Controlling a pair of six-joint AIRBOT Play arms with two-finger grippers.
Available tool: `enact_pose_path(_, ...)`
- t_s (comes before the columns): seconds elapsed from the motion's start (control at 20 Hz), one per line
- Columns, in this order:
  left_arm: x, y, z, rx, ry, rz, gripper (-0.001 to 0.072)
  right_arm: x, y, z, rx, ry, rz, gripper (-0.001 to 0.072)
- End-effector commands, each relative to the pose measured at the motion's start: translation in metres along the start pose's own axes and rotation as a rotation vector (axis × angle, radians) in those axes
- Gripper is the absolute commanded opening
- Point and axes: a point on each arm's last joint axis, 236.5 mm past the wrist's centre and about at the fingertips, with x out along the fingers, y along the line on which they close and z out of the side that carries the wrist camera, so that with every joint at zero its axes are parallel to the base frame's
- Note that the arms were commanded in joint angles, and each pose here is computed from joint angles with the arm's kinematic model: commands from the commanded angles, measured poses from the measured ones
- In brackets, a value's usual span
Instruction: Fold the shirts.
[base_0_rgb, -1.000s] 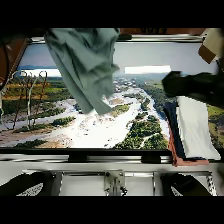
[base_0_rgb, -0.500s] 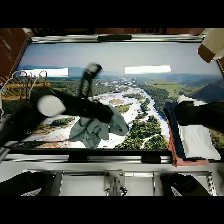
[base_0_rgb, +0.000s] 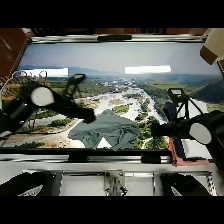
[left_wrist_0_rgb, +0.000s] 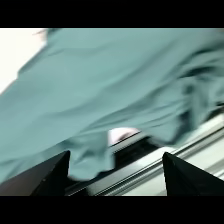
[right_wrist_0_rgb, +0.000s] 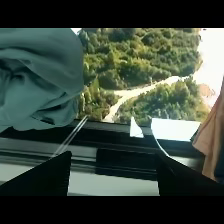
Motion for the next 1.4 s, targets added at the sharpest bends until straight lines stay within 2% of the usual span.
enact_pose_path(0.0, -0.044, 0.089, -0.036, -0.169, 0.024, 0.126, 0.0704, 0.028, 0.0, -0.012, -0.009, 0.064, -0.011, 0.0628)
enact_pose_path(0.25, 0.008, 0.157, -0.132, -0.492, 0.193, 0.134, 0.0704, 0.054, 0.01, -0.007, -0.003, 0.041, 0.029, 0.0628)
enact_pose_path(0.4, 0.043, 0.152, -0.13, -0.566, 0.124, 0.058, 0.0704, 0.063, 0.021, -0.001, 0.007, 0.038, 0.064, 0.0628)
enact_pose_path(0.6, 0.072, 0.133, -0.101, -0.579, 0.022, -0.024, 0.0704, 0.081, 0.034, -0.003, 0.006, 0.089, 0.101, 0.0628)
enact_pose_path(0.75, 0.092, 0.127, -0.093, -0.546, 0.019, -0.016, 0.0703, 0.097, 0.034, -0.007, -0.005, 0.143, 0.085, 0.0628)
enact_pose_path(1.05, 0.112, 0.135, -0.09, -0.589, 0.029, -0.012, 0.0689, 0.12, 0.052, -0.013, 0.02, 0.214, 0.139, 0.0629)
enact_pose_path(1.15, 0.113, 0.136, -0.09, -0.576, 0.031, -0.01, 0.0335, 0.13, 0.06, -0.008, 0.042, 0.214, 0.161, 0.0629)
enact_pose_path(1.2, 0.113, 0.137, -0.088, -0.576, 0.02, -0.008, 0.0234, 0.136, 0.061, -0.008, 0.049, 0.221, 0.163, 0.0629)
enact_pose_path(1.25, 0.113, 0.138, -0.086, -0.576, 0.011, -0.006, 0.0191, 0.143, 0.063, -0.008, 0.058, 0.229, 0.166, 0.0629)
enact_pose_path(1.35, 0.113, 0.138, -0.086, -0.575, 0.009, -0.005, 0.0037, 0.156, 0.069, -0.007, 0.083, 0.245, 0.18, 0.0629)
